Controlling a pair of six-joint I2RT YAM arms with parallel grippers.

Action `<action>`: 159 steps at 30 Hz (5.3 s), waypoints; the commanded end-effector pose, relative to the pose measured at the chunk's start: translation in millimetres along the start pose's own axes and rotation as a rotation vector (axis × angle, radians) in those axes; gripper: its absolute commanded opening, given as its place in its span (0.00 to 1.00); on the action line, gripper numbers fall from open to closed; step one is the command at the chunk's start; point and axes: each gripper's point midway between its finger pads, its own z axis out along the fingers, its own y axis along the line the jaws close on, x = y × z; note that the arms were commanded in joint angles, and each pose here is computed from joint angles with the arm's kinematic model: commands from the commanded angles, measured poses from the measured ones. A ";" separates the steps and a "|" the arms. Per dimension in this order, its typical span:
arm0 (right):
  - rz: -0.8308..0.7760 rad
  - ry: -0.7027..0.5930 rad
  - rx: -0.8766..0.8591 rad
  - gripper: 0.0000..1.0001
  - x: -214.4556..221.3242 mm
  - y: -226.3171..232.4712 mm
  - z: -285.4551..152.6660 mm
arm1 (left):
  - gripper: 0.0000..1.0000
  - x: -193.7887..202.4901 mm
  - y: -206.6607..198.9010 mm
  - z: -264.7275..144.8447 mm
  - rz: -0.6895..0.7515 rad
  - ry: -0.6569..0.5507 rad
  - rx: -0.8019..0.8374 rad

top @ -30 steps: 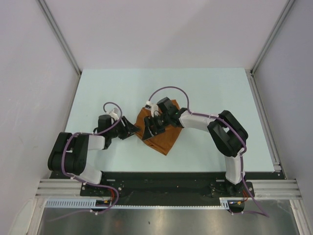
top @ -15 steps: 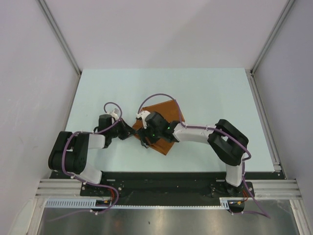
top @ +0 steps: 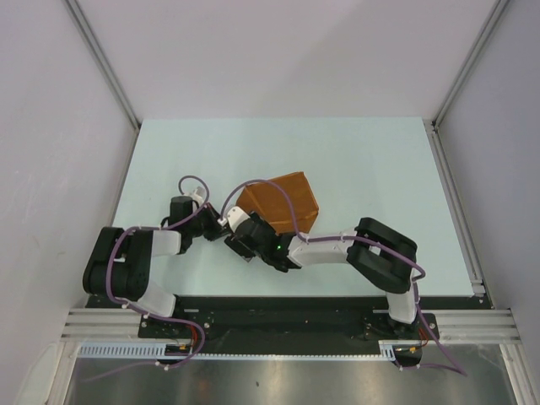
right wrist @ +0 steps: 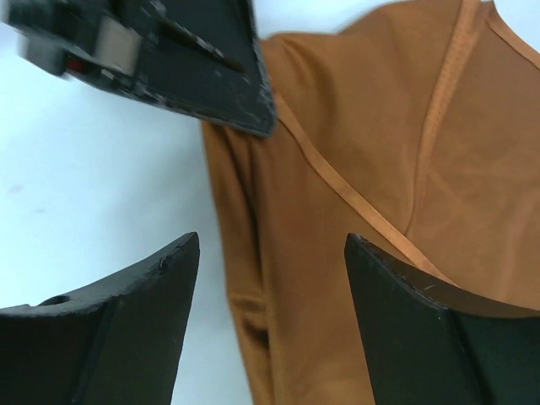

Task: Fold the napkin, place the utensils inside, and roll it up
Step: Roll the napkin with the utensil

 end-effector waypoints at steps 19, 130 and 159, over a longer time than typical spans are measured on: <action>-0.009 0.082 0.143 0.54 43.0 -11.8 25.5 | 0.00 -23.3 -26.5 -11.6 0.011 -0.052 0.073; 0.649 0.458 -0.709 0.58 59.7 -47.4 -31.0 | 0.83 10.2 -6.0 11.0 0.016 -0.189 0.237; 0.257 -0.009 0.033 0.66 24.2 -57.7 -78.7 | 0.83 1.5 -5.8 13.4 0.073 -0.168 0.184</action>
